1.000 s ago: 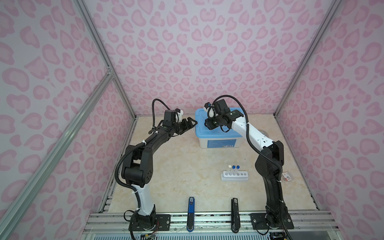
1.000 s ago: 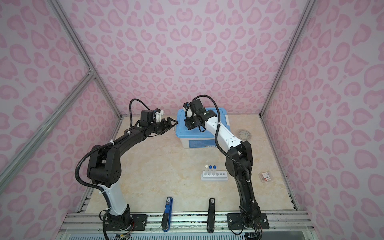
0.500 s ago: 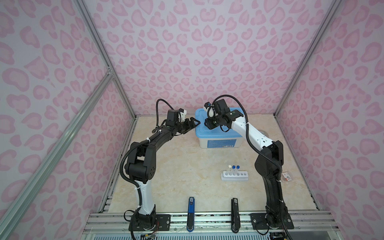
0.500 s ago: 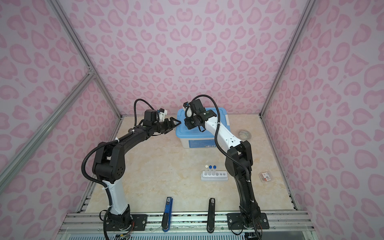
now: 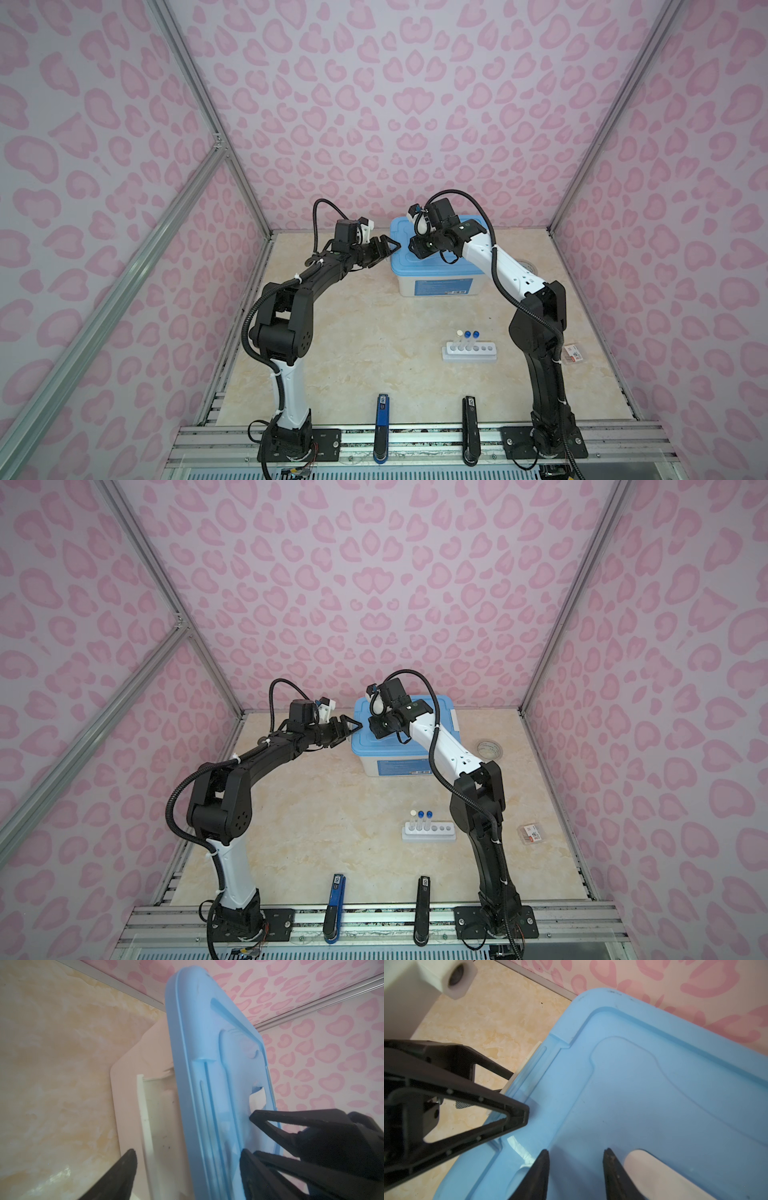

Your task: Organize the chemistry lab equipment

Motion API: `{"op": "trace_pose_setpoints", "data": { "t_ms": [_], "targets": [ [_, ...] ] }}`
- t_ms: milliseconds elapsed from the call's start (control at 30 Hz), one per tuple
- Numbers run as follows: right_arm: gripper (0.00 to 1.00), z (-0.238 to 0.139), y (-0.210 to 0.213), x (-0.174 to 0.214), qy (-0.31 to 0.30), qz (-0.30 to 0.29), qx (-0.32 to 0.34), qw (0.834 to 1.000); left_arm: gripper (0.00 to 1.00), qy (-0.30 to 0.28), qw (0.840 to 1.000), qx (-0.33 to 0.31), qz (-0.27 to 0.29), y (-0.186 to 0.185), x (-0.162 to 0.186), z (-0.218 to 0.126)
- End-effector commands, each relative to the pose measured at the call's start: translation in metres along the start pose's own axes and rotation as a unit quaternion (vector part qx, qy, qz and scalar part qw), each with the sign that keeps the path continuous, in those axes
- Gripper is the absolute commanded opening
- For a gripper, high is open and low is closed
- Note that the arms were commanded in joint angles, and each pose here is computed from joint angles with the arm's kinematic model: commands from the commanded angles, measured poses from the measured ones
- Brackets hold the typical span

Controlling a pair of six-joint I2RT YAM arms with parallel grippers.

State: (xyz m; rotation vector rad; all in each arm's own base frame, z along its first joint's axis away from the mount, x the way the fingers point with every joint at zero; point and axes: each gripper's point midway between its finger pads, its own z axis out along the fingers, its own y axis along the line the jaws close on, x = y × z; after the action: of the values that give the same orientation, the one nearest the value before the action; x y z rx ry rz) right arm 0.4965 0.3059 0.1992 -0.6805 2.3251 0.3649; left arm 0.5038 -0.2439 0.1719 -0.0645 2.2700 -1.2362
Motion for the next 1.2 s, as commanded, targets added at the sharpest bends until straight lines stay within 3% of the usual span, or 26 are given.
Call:
{"op": "trace_pose_setpoints", "data": {
  "t_ms": [0, 167, 767, 1167],
  "targets": [
    [0.43, 0.009, 0.0, 0.019, 0.034, 0.01, -0.003, 0.999, 0.76, -0.009, 1.0, 0.016, 0.014, -0.01, -0.007, 0.0],
    [0.43, 0.009, 0.001, 0.02, 0.035, 0.01, -0.004, 0.999, 0.69, -0.011, 1.0, 0.004, 0.024, -0.011, -0.008, -0.003],
    [0.43, 0.01, 0.004, 0.02, 0.033, 0.01, -0.007, 0.999, 0.59, -0.017, 0.998, -0.022, 0.053, -0.022, -0.01, -0.009],
    [0.43, 0.009, 0.006, 0.018, 0.029, 0.008, -0.008, 1.0, 0.56, -0.015, 0.996, -0.041, 0.072, -0.029, -0.01, -0.011]
  ]
}}
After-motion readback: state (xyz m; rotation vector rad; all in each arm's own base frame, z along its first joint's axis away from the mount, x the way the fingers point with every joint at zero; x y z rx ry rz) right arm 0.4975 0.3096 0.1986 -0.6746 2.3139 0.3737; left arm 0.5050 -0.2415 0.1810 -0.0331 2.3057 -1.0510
